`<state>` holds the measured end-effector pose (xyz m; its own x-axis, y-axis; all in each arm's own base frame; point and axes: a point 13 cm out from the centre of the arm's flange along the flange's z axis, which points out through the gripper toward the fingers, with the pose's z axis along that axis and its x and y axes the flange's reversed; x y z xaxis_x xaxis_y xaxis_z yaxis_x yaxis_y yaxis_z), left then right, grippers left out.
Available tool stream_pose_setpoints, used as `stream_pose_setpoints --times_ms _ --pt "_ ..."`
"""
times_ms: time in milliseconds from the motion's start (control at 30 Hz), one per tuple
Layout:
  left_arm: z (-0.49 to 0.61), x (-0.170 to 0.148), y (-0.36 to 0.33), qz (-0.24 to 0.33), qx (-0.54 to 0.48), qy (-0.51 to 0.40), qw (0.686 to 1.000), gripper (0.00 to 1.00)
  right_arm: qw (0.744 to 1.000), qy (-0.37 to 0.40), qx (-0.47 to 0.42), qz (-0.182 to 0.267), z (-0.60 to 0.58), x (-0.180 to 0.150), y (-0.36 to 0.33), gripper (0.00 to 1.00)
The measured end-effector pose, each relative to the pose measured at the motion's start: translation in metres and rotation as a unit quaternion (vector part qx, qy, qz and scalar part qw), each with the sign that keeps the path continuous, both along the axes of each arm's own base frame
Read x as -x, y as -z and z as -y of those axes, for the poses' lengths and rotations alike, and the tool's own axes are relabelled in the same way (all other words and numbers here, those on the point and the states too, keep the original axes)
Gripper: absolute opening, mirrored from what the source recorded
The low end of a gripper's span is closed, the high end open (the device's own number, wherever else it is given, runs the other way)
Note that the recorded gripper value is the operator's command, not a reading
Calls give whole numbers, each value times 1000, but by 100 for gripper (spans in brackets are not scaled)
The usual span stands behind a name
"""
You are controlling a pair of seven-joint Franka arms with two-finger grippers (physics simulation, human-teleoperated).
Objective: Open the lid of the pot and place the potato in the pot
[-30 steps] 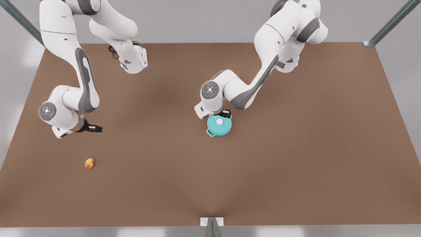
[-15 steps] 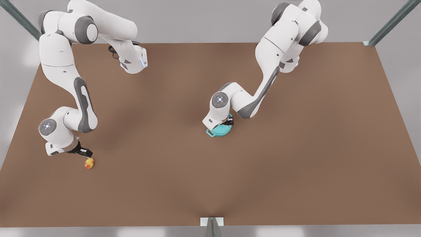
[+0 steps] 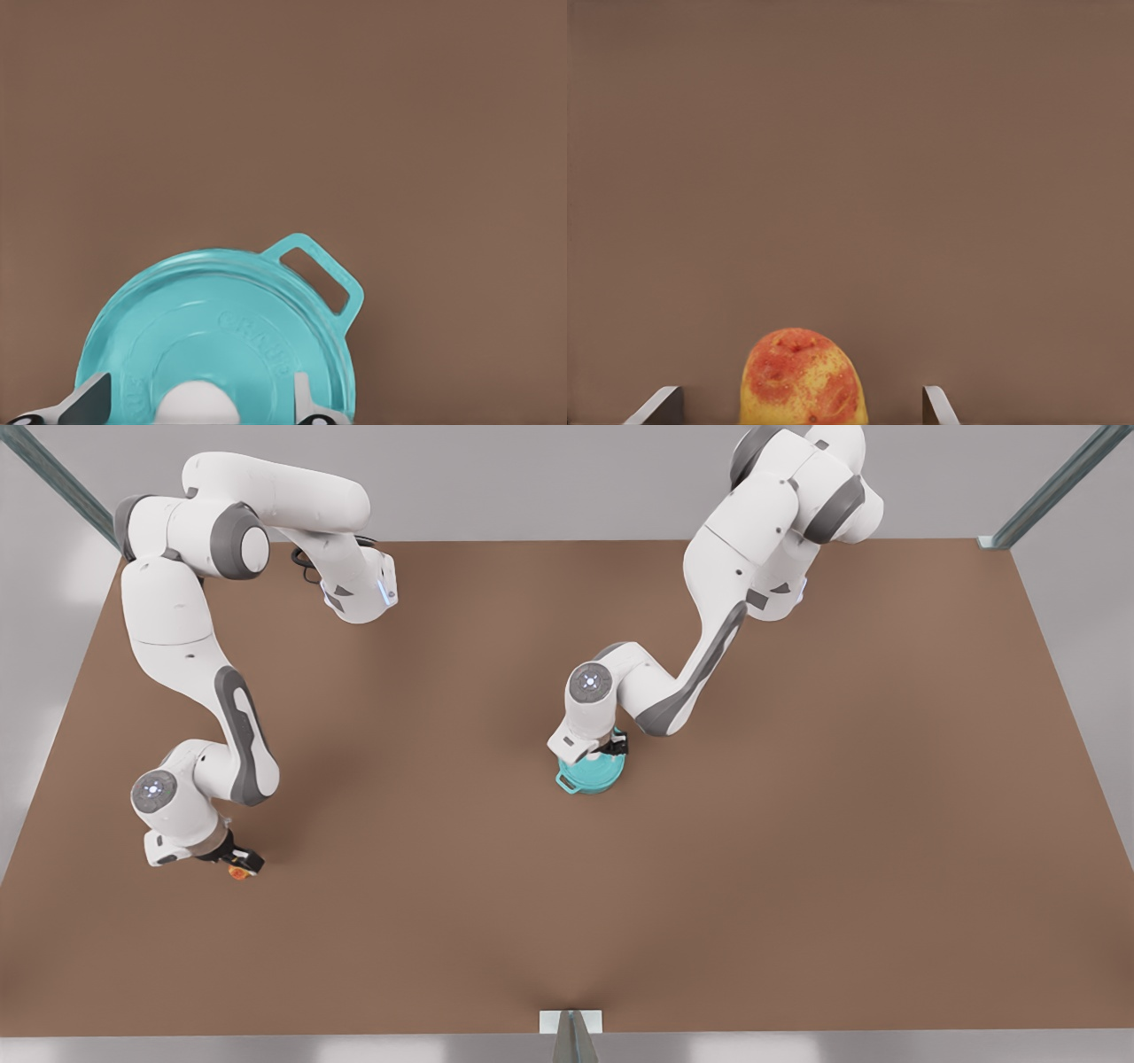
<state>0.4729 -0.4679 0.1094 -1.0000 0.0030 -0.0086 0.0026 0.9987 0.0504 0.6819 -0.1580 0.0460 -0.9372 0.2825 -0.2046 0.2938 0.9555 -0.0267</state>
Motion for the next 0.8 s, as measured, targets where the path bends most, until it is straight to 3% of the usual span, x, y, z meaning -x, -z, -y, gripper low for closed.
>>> stream_pose_setpoints --times_ms 100,133,167,300,400,500,600,700,800 --pt "-1 5 2 2 -2 -1 1000 100 1000 1 -1 0 -2 0 2 100" --pt "-2 6 2 3 -3 -2 1000 91 1000 2 -2 -1 -2 0 5 100" --pt "-2 6 2 4 -2 -3 1000 66 1000 3 -2 -2 -2 1 7 100" --pt "-1 5 0 8 -2 -9 1000 46 1000 5 -4 -4 -3 3 10 95" --pt "-1 4 -3 10 -2 -13 1000 44 1000 7 -4 -5 -3 4 11 89" --pt "-5 -7 -12 17 2 -24 1000 44 1000 9 -5 -5 -3 5 12 77" --pt "-51 -66 -37 31 8 -70 997 43 1000 11 -5 -5 -3 5 12 72" --pt "-165 -140 -31 25 1 -146 989 43 1000 12 -6 -5 -3 4 12 68" --pt "-237 -170 24 5 0 -172 985 43 1000 13 -6 -5 -3 5 12 63"
